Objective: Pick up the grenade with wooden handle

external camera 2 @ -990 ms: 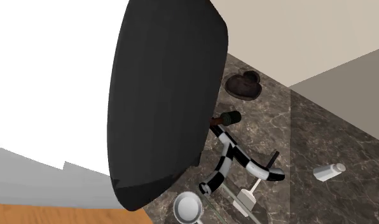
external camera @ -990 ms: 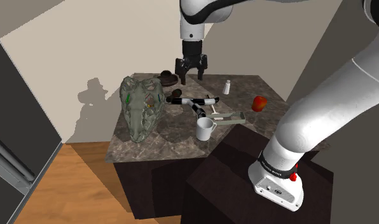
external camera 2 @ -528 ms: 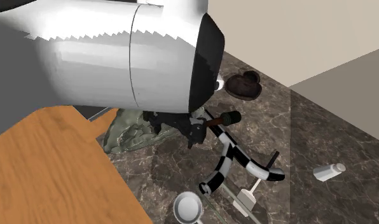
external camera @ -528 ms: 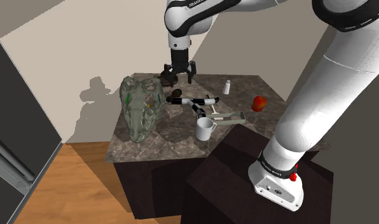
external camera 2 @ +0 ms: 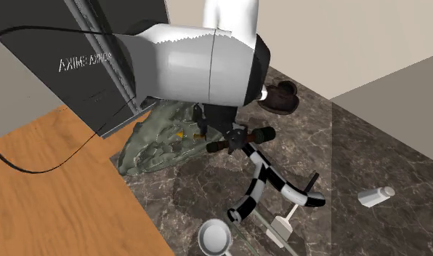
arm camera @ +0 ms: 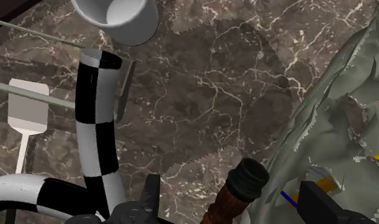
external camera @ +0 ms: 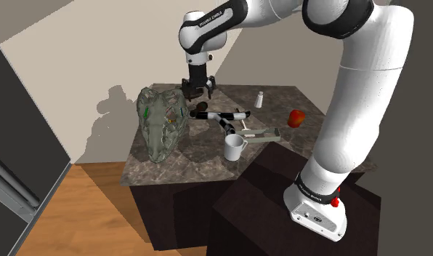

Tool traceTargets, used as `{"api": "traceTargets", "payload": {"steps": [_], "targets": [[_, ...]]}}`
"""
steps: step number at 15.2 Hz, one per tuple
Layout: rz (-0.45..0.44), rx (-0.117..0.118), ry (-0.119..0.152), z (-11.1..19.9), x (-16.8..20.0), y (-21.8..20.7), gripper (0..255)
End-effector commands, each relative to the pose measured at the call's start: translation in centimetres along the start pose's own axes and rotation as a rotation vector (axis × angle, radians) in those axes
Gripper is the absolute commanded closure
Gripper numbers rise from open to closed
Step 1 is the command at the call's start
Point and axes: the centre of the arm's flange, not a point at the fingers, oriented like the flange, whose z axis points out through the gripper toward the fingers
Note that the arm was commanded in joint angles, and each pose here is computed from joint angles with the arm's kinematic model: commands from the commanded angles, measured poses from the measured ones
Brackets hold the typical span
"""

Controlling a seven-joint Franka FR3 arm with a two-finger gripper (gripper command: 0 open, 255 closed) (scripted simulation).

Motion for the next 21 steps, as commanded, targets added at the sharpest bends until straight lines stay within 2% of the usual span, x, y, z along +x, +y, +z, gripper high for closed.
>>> {"api": "traceTargets", "payload": {"steps": [1,12,21], "targets": [[0.057,-0.003,-0.002,1.4,2.6,-0.1,0],[0.361,-0.017,-0.016,7.7,15.6,2.0,0],[0.367,-0.017,-0.016,11.8,16.6,1.9,0]]}}
